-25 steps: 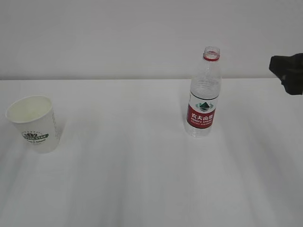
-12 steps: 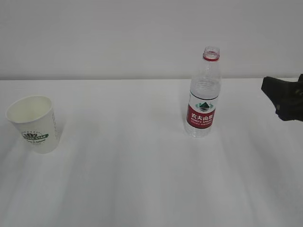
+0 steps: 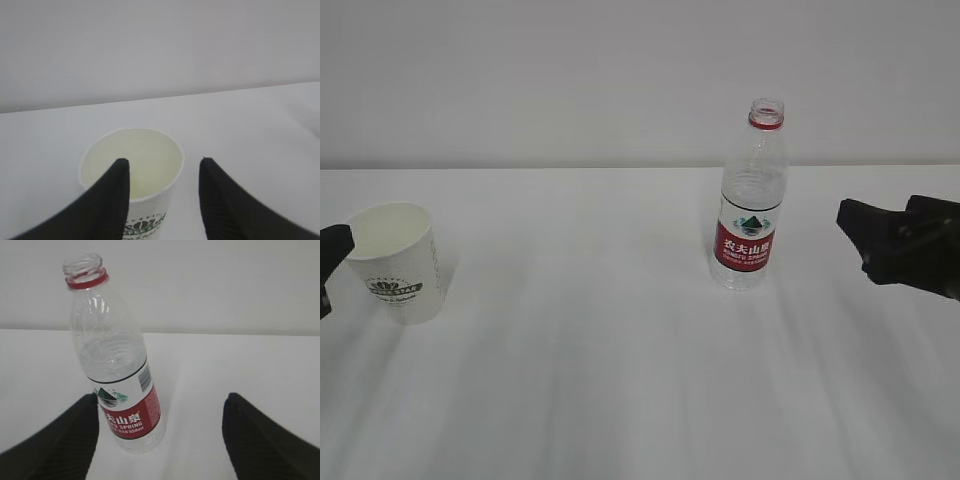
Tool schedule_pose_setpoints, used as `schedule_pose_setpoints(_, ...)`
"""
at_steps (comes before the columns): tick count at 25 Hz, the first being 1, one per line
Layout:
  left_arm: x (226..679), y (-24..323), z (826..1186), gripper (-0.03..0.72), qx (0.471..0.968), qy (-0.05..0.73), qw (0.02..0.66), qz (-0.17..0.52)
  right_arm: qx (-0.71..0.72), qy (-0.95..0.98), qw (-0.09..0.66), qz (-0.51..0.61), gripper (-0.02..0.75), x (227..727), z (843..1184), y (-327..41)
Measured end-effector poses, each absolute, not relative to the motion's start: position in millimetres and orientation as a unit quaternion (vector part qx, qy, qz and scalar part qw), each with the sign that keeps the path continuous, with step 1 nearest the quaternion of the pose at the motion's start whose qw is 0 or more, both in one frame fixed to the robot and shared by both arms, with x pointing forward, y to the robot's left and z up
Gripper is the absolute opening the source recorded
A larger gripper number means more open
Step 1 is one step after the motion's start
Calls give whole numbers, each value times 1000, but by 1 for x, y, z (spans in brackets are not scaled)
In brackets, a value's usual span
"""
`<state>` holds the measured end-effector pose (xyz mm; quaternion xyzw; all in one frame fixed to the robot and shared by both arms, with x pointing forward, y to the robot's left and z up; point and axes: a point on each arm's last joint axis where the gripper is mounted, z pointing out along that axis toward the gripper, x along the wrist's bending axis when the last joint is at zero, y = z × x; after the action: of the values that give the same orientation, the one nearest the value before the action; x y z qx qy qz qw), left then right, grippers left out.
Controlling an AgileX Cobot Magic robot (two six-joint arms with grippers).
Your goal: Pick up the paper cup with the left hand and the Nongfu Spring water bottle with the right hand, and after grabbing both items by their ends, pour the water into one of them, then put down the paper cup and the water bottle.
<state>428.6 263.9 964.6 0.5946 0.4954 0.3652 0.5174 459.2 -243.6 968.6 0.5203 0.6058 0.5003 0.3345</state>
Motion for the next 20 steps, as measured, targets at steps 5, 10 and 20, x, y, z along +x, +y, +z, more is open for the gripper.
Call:
schedule_pose_setpoints(5,427,263,954,323,601,502,512,354,512,618,322,502,581,467,953,-239)
schedule_pose_setpoints(10,433,262,941,312,610,508,504,340,511,625,310,502,581,472,937,-235)
schedule_pose_setpoints(20,429,257,908,310,619,511,511,308,506,626,308,508,581,474,933,-234)
